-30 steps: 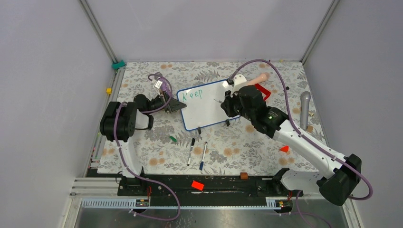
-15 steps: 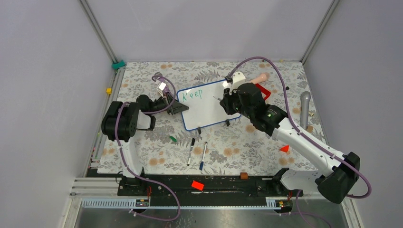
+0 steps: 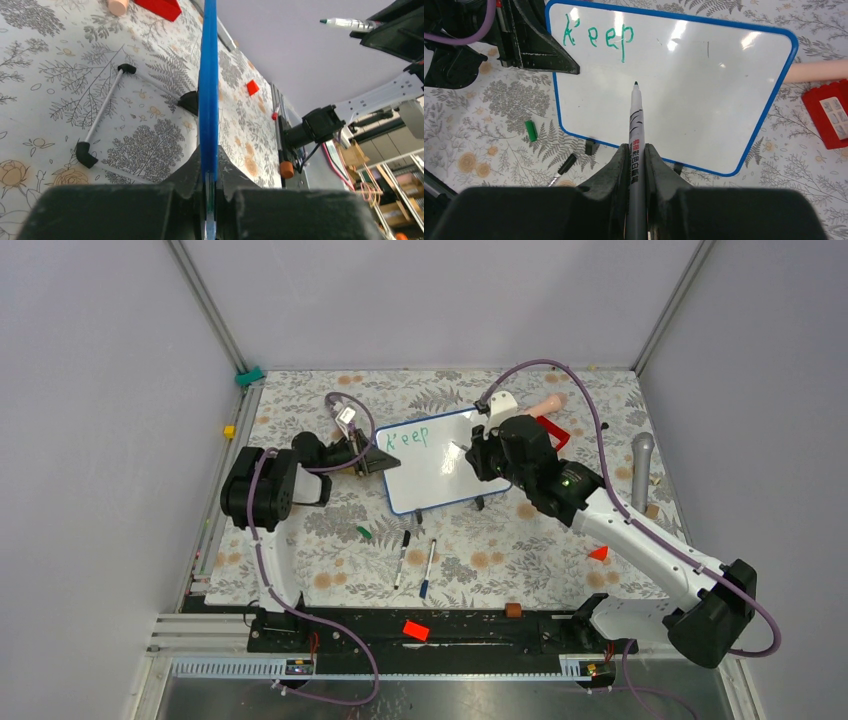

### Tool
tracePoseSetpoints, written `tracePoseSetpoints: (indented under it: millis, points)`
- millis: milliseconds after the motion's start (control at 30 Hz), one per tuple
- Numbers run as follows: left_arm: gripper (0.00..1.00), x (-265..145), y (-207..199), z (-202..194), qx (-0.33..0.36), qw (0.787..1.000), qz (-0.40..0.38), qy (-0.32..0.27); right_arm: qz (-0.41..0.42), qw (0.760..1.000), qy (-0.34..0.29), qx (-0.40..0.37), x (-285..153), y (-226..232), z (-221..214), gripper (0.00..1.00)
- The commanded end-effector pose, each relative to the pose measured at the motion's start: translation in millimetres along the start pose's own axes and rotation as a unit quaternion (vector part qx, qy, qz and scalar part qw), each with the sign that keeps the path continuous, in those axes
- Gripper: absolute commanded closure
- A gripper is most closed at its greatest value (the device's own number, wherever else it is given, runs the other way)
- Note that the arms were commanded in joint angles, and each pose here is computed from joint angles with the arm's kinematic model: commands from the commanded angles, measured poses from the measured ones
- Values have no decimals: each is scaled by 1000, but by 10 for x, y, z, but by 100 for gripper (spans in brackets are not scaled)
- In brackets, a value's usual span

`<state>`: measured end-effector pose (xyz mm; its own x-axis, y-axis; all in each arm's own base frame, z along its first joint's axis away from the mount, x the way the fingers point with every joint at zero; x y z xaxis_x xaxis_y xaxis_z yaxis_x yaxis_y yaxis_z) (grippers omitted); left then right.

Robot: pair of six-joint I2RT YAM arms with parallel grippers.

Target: Write a sentence on the whiteboard

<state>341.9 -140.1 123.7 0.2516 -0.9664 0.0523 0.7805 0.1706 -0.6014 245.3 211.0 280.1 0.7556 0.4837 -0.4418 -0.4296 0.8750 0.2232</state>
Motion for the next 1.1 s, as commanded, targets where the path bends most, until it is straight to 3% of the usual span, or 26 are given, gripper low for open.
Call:
tracePoseSetpoints:
  millis: [0, 600, 800, 1067]
  points:
    - [100, 139, -30, 92, 18, 998, -54, 30, -22, 999, -29, -8, -77, -67, 90, 100]
    - [99, 258, -123, 74, 33, 994, -89, 56, -34, 999, -19, 6, -254, -146, -53, 100]
    - [64, 246, -159, 84, 41, 994, -85, 51, -44, 999, -14, 8, -355, -201, -130, 100]
    - [42, 161, -161, 93, 41, 997, -53, 22, -46, 999, -8, 15, -402, -223, -197, 100]
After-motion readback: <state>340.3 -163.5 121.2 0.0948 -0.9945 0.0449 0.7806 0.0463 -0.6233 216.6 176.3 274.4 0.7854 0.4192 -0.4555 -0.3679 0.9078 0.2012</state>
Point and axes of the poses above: each gripper's point midway between its finger pads, its own x axis out along the fingers, its own y axis along the line the jaws close on, z = x × y, the point moved 7 cm from there along -x, back along the fingers, and after that the axes turned 7 degrees about x, right-handed, at the moved point
